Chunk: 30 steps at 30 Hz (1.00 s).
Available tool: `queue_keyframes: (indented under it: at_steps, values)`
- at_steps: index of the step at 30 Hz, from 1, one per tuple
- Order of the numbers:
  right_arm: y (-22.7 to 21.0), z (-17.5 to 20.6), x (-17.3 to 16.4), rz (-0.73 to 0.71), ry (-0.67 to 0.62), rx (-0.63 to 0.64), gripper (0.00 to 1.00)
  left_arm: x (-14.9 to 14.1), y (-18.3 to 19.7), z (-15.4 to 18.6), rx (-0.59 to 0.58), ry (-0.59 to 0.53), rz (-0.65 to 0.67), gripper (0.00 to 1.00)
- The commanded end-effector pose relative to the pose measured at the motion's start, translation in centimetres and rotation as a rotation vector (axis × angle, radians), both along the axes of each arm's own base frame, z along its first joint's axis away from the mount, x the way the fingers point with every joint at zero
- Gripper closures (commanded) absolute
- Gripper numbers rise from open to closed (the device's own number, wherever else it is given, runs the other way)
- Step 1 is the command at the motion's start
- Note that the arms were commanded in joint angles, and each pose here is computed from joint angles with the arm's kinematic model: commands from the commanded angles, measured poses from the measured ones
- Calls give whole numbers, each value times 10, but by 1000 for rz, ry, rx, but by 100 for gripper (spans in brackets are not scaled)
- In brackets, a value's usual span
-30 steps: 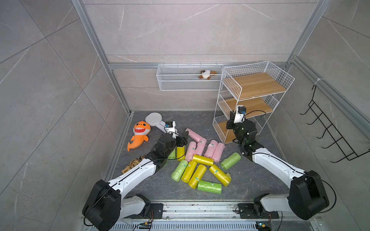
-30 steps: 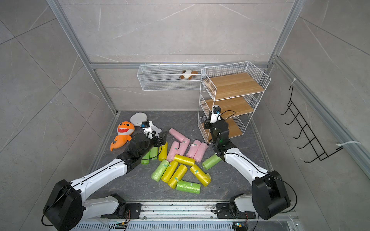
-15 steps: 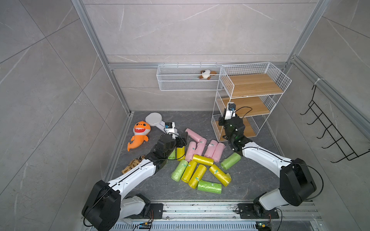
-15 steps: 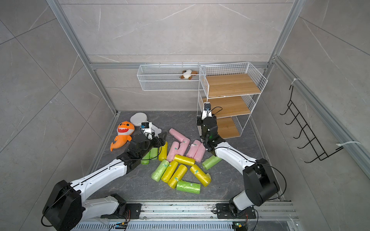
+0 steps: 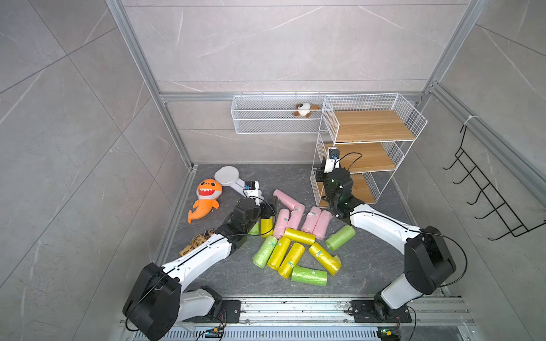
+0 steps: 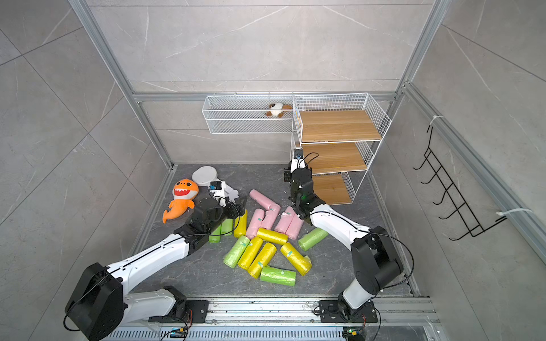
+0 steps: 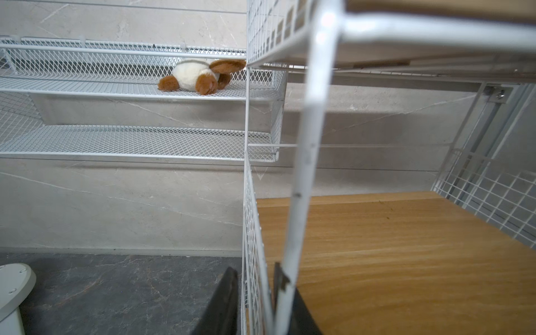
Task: Sort the rolls of trash bags by color and place them on the shelf
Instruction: Adjust the shelf at the center of the board, then pick up the roll of trash bags from the center of the board.
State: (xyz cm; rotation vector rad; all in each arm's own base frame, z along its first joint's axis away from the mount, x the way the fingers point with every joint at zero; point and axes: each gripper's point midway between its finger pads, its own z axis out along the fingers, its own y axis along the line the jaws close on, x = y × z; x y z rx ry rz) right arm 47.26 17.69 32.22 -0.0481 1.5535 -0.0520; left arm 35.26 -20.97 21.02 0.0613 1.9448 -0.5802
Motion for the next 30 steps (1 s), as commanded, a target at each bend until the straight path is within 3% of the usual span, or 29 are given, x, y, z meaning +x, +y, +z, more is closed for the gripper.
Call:
queue_keyframes:
  at_steps: [1,4,9,15,20,30]
  values:
    - [2,5,-18,51,30,-4,59,1,-9,2,-31,31,-25,10]
    - [-8,3,-36,59,81,-15,45,-1,-11,-13,-2,85,-39,10]
    - [-32,-7,-77,52,173,-29,34,-1,5,-49,145,201,19,10]
    - [-38,-46,-125,127,372,-40,33,8,16,-94,244,381,40,20]
    - [-32,-75,-141,178,475,-34,32,28,4,-107,279,441,40,27]
    - [-24,-100,-144,206,519,-4,31,48,8,-137,396,523,97,23]
